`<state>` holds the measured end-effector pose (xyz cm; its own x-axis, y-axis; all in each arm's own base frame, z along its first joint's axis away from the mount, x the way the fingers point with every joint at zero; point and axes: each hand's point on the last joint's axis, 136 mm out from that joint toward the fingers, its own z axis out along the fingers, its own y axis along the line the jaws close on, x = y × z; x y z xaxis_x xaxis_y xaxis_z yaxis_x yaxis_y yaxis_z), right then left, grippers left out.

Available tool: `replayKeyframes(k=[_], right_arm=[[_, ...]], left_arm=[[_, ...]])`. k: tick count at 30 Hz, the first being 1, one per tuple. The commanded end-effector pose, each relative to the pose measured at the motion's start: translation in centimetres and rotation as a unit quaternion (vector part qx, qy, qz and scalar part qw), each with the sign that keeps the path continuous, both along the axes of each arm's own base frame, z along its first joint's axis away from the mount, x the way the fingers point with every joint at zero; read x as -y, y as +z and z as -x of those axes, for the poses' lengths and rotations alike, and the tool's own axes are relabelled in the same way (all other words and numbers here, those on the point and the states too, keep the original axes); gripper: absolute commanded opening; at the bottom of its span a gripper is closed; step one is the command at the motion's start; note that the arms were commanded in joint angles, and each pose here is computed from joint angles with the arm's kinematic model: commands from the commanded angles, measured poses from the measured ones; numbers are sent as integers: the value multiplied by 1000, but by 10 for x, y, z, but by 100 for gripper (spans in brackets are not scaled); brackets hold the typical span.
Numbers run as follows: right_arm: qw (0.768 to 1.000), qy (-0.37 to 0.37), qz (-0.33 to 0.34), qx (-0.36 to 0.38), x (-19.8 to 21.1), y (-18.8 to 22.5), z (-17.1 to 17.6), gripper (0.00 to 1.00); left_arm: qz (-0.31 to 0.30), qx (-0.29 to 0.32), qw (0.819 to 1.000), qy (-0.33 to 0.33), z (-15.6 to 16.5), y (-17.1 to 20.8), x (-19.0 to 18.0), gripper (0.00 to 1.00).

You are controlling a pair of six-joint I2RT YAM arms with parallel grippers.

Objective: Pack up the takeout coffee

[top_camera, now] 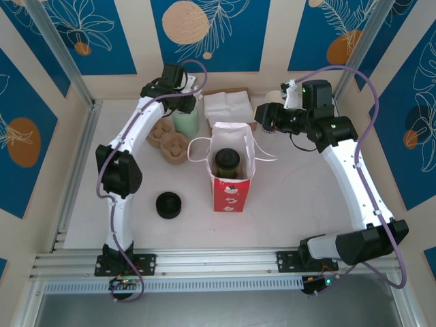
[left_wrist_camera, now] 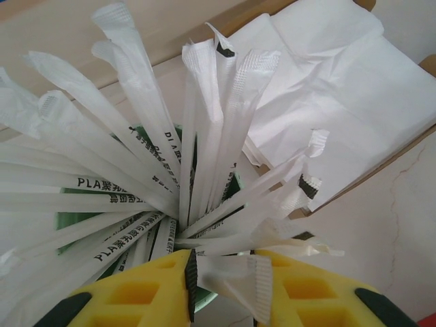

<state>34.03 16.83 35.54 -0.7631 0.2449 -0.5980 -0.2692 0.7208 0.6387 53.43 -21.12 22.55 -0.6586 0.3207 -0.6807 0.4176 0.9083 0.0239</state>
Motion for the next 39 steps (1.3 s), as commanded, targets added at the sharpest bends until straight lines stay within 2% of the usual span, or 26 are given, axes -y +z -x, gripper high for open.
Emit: replayKeyframes(k=[1,9,15,31,39], right_arm=[[1000,6,-6,14,0,7,4,49],[1000,5,-9,11,1,7,3,49],[1000,4,-12,14,1,10,2,49],[1000,5,-20,17,-2,13,1,49],[1000,5,-23,18,-2,15,0,49]], left_arm=[[-3,37,999,3,-5,27,-4,26],[4,51,999,18,-8,39,-10,20],[16,82,996,25,-6,66,-13,15],[34,176,983,29,27,172,-31,13],[81,220,971,42,71,243,-45,14]])
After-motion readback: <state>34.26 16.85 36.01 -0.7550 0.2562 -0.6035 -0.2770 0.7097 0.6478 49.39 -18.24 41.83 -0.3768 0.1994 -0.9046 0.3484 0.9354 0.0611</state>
